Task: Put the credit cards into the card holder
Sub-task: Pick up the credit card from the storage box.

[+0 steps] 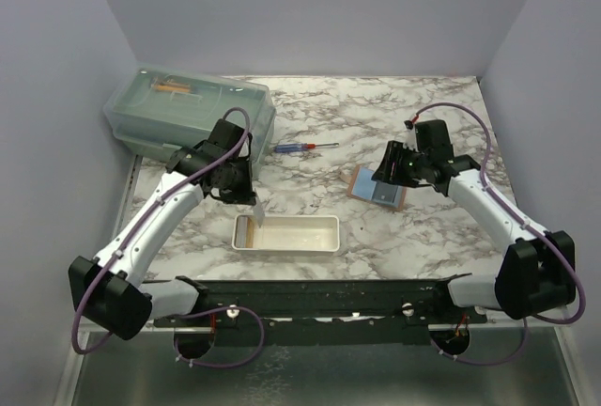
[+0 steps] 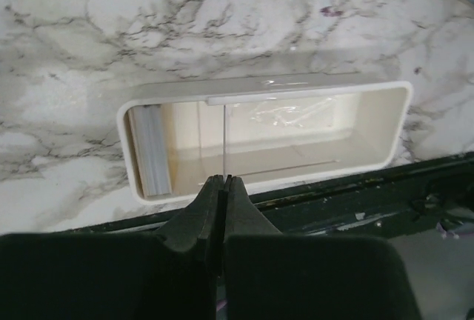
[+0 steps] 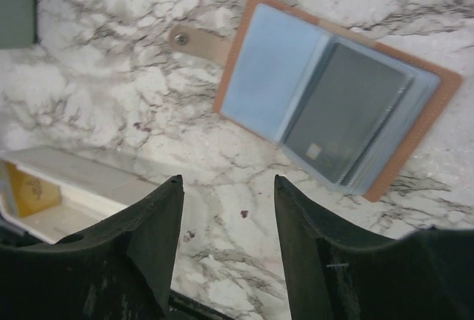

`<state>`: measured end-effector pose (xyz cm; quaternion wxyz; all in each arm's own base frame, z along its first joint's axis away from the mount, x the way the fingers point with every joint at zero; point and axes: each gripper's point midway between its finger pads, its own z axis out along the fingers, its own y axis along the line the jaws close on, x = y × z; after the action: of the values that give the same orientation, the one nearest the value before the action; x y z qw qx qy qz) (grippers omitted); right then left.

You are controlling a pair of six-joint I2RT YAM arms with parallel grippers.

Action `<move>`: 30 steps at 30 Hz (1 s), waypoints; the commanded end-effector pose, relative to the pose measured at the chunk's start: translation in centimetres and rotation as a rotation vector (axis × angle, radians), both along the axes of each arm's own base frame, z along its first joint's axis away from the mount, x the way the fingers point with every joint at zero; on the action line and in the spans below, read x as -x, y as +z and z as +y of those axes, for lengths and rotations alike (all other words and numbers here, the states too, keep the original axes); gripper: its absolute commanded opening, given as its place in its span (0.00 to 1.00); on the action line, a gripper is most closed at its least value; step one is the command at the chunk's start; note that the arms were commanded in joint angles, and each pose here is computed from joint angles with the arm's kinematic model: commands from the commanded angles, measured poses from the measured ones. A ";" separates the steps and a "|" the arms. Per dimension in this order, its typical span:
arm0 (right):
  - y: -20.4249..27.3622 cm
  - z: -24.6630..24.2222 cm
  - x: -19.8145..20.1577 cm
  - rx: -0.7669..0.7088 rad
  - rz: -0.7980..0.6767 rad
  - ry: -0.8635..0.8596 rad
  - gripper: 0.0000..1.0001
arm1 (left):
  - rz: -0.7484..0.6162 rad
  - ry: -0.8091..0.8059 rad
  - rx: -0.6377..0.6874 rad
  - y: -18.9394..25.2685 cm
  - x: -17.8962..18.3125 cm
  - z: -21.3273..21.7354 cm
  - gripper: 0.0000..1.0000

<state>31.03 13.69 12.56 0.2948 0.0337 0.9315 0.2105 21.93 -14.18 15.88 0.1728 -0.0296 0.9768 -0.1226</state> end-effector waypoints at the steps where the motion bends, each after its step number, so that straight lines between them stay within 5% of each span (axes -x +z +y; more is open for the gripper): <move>1: 4.3 3.3 0.9 -0.161 -0.081 0.160 0.57 | -0.129 -0.247 0.251 5.3 1.0 -3.9 0.00; 11: 12.6 11.5 5.6 -0.662 -0.193 0.520 0.65 | -0.189 -0.613 0.757 10.4 1.7 -12.1 0.00; 30: 10.7 12.9 10.5 -0.838 -0.040 0.618 0.46 | -0.081 -0.732 0.851 8.4 1.8 -16.7 0.00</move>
<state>21.74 26.33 21.44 0.1953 -0.1002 0.7552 0.6176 19.84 -29.75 24.22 0.1353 0.2386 0.7927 -0.5444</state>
